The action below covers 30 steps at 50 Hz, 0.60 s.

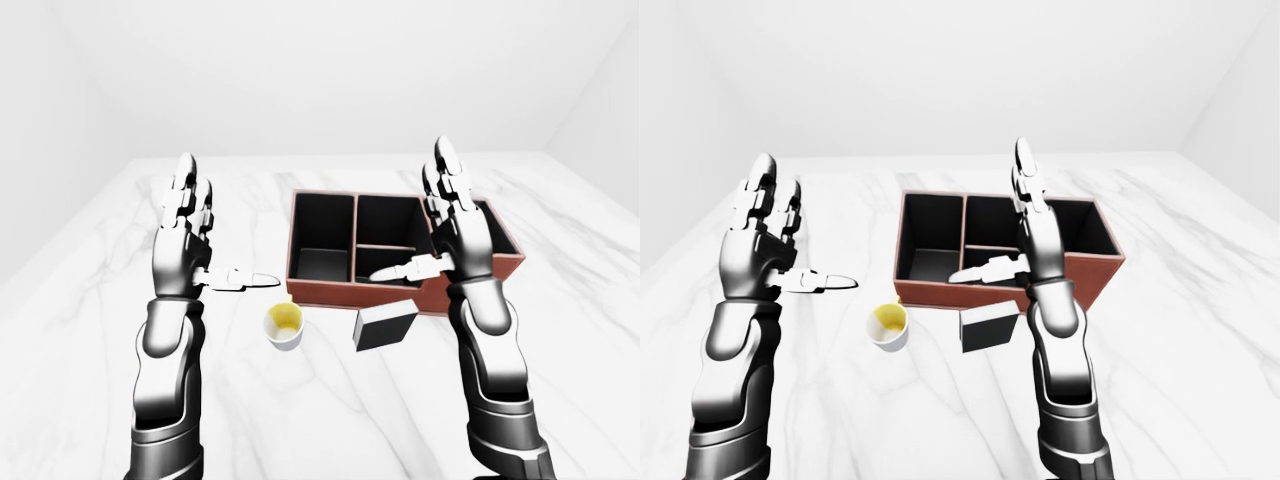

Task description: Pick up the book and place it in the caddy.

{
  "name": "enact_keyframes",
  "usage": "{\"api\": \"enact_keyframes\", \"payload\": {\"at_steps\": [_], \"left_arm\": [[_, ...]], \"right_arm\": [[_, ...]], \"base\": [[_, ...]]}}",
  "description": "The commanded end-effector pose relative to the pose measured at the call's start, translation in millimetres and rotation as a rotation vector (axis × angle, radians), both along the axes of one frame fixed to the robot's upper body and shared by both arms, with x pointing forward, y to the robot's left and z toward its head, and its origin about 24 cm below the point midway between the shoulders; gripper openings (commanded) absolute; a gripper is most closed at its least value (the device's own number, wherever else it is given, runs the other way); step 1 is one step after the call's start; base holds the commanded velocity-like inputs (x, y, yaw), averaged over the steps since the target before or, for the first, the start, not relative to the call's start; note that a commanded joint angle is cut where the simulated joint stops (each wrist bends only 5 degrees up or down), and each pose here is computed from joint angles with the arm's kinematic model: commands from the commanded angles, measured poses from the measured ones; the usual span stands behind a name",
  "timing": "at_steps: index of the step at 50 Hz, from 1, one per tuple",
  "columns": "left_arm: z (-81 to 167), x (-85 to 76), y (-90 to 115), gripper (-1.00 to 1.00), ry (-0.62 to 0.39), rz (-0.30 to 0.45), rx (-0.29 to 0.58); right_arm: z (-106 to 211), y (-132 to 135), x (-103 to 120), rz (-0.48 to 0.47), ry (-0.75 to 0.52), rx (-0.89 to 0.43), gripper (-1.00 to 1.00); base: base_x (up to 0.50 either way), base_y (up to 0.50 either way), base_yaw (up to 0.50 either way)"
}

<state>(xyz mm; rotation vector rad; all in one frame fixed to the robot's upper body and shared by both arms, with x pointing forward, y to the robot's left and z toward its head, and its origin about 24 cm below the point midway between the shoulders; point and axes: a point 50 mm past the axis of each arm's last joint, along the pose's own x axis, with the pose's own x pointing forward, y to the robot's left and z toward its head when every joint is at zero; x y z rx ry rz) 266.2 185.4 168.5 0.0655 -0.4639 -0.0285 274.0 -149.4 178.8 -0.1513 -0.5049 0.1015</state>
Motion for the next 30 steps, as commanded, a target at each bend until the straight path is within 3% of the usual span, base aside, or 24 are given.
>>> {"api": "enact_keyframes", "payload": {"at_steps": [1, 7, 12, 19, 30], "left_arm": [[-2.3, 0.9, 0.6, 1.00, 0.010, 0.000, -0.005], [-1.9, 0.4, 0.7, 1.00, 0.008, -0.002, -0.006], [-2.5, -1.2, 0.4, 1.00, 0.009, -0.003, -0.008], [-4.3, -1.3, 1.4, 1.00, 0.016, -0.002, -0.009], [-6.7, -0.1, 1.9, 1.00, 0.027, -0.001, -0.014]], "right_arm": [[-11.6, 2.0, -0.8, -0.032, 0.042, -0.060, 1.00], [-17.2, 3.4, -14.6, -0.038, 0.049, -0.146, 1.00], [-15.3, 4.6, -26.7, -0.085, -0.081, -0.272, 1.00], [-31.1, 1.1, -34.7, -0.157, -0.020, -0.403, 1.00], [-24.7, -3.5, -39.5, -0.190, -0.041, -0.471, 1.00]], "base": [[0.00, 0.00, 0.00], [0.00, 0.00, 0.00], [0.00, 0.00, 0.00], [0.00, 0.00, 0.00], [0.00, 0.00, 0.00]]}}
